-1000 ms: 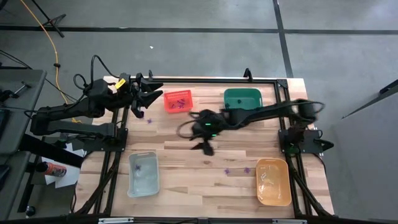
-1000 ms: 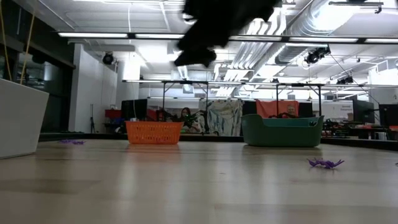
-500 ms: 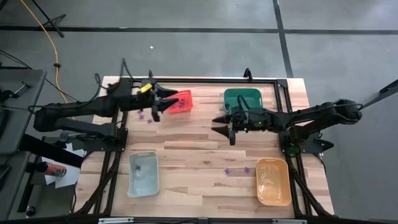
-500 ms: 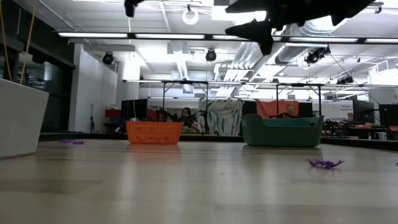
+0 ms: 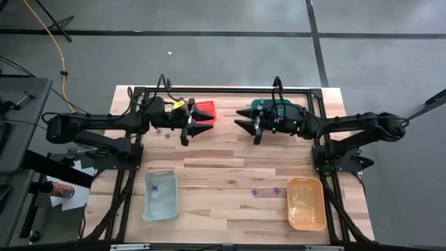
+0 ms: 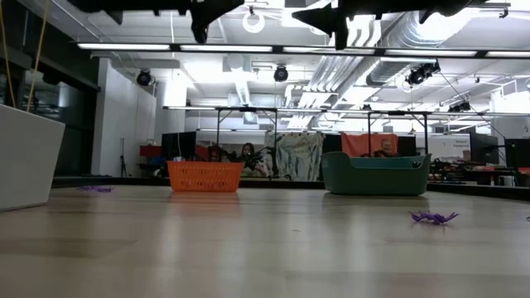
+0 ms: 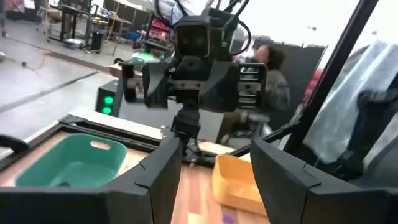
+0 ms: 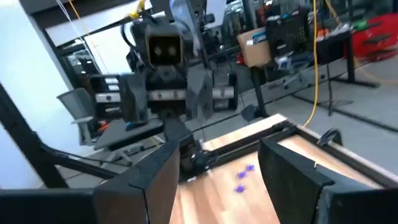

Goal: Sort Halloween decoration
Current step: Put the purple spider toy into the white bin

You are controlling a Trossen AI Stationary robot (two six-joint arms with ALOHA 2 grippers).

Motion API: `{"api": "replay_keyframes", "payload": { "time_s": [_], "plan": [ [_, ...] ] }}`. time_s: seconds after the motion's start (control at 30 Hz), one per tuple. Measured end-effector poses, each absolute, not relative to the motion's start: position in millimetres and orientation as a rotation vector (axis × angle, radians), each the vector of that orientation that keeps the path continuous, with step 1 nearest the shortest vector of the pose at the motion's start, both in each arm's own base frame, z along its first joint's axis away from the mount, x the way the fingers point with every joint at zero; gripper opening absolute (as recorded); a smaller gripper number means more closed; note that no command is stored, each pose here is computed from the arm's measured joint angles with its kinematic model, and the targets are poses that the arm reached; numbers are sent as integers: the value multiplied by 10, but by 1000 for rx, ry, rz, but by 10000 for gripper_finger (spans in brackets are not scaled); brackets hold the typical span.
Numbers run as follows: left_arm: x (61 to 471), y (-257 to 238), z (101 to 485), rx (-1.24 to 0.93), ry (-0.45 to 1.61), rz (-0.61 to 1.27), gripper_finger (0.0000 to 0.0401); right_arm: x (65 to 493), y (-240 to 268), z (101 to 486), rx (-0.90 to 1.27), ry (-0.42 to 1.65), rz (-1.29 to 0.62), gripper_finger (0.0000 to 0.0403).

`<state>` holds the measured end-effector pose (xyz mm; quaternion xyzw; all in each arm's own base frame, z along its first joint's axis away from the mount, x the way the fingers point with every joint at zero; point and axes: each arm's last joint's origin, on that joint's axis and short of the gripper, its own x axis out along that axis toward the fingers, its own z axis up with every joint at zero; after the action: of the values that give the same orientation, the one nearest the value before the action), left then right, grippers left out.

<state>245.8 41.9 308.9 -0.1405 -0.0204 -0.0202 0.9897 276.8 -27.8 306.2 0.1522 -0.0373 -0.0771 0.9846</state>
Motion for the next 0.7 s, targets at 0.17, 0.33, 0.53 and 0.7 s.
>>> {"api": "replay_keyframes", "payload": {
  "time_s": [0.17, 0.33, 0.53, 0.7],
  "plan": [
    [2356, 498, 2881, -415, -116, -83, 181, 2769, -310, 3090, 270, -78, -153, 213],
    [2319, 505, 2905, -399, -138, -89, 181, 2770, -303, 3086, 241, -69, -139, 213],
    [2362, 593, 2910, -451, 53, 80, 181, 2761, -304, 3081, 184, -49, -143, 213],
    [2241, 877, 2888, -537, 580, 484, 181, 2752, -312, 2974, 184, 67, -158, 213]
  ]
}}
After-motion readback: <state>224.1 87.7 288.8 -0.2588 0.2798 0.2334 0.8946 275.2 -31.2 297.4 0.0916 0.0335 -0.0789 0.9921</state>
